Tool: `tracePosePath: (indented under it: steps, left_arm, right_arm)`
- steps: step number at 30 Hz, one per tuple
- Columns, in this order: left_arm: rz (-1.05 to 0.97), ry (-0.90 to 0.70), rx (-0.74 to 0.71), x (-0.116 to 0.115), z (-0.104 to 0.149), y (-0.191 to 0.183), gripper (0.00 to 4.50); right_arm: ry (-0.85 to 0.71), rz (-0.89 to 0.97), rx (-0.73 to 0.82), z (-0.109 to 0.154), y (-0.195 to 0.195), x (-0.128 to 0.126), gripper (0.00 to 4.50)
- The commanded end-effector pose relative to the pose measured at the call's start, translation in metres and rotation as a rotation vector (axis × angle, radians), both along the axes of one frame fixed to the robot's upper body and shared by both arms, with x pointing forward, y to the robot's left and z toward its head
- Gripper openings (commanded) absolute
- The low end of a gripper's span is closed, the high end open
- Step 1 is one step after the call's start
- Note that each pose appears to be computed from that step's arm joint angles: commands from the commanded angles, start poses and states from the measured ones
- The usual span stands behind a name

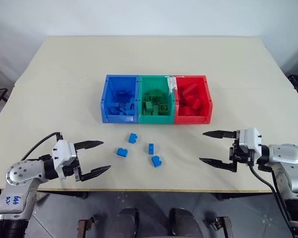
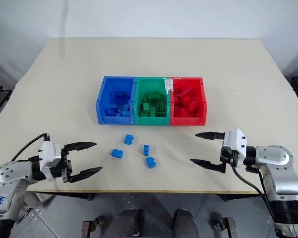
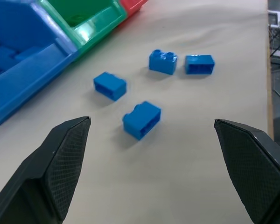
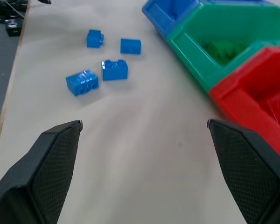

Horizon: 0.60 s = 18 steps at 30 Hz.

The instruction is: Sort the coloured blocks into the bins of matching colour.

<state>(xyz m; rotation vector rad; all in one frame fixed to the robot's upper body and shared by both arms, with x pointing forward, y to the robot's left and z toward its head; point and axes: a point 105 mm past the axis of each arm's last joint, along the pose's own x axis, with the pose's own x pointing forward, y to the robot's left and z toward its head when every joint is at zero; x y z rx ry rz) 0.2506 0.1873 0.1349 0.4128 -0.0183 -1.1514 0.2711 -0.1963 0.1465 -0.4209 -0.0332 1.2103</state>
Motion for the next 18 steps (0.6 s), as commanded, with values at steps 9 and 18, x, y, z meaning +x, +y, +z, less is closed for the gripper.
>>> tracePosePath:
  steps: [9, 18]
  left_arm:
    - [-0.339, -0.063, 0.22, 0.018, 0.002, -0.089, 4.5]
    - [-0.613, -0.093, 0.447, 0.043, -0.007, -0.14, 4.5]
  right_arm:
    - [-0.048, -0.163, -0.022, 0.008, -0.041, -0.026, 4.49]
    - [0.006, -0.288, 0.004, 0.002, -0.055, -0.06, 4.49]
